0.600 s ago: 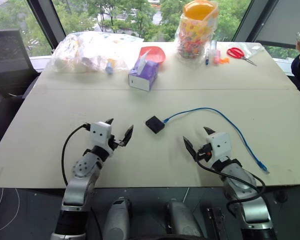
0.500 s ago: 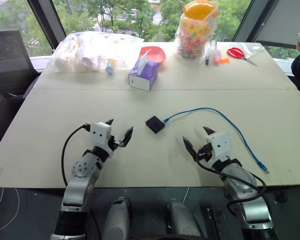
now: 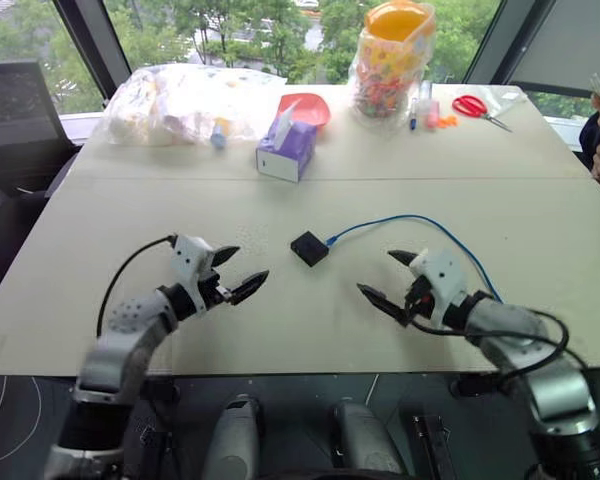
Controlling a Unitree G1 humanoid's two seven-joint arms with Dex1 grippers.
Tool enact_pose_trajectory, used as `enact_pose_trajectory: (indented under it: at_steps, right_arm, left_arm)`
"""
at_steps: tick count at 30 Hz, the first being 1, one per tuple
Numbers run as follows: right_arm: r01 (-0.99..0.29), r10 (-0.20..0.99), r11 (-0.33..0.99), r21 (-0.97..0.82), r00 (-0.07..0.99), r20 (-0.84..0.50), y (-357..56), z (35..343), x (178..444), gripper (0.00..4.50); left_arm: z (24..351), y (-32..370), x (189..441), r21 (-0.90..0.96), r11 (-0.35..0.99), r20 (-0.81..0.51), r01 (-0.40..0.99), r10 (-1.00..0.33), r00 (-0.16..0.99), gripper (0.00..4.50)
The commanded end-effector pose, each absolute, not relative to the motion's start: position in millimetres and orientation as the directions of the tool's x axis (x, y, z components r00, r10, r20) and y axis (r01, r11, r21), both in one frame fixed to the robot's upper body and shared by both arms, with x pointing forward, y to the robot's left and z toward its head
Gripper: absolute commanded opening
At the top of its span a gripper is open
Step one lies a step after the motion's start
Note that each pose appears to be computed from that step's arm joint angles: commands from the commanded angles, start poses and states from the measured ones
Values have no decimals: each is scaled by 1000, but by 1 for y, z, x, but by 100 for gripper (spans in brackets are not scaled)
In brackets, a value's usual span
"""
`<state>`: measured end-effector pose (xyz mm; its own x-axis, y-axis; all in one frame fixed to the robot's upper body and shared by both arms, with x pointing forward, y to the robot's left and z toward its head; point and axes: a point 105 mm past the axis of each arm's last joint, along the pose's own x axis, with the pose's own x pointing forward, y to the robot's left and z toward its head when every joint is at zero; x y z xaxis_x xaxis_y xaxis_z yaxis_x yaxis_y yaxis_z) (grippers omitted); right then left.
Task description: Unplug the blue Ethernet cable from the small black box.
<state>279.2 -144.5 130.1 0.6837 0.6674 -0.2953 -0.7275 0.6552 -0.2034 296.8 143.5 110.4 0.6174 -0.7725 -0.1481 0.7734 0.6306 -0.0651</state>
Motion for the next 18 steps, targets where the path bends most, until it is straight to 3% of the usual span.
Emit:
enact_pose_trajectory:
  at_steps: [1,9,14,18]
  right_arm:
    - [-802,720,567,-190,594,-359,-138,149,277,450]
    - [-892,709,317,-323,449,-544,-122,187,314,450]
    - [-929,653,109,-352,334,-679,-109,191,340,450]
    - [-917,571,-4,-398,325,-754,-101,188,372,450]
  left_arm:
    - [121,148,296,-114,559,-160,821,-826,540,447]
    - [148,157,304,-88,422,-242,902,-888,392,447]
    - [164,157,316,-48,394,-247,918,-895,371,447]
    - [175,158,326,7,424,-215,906,-884,415,447]
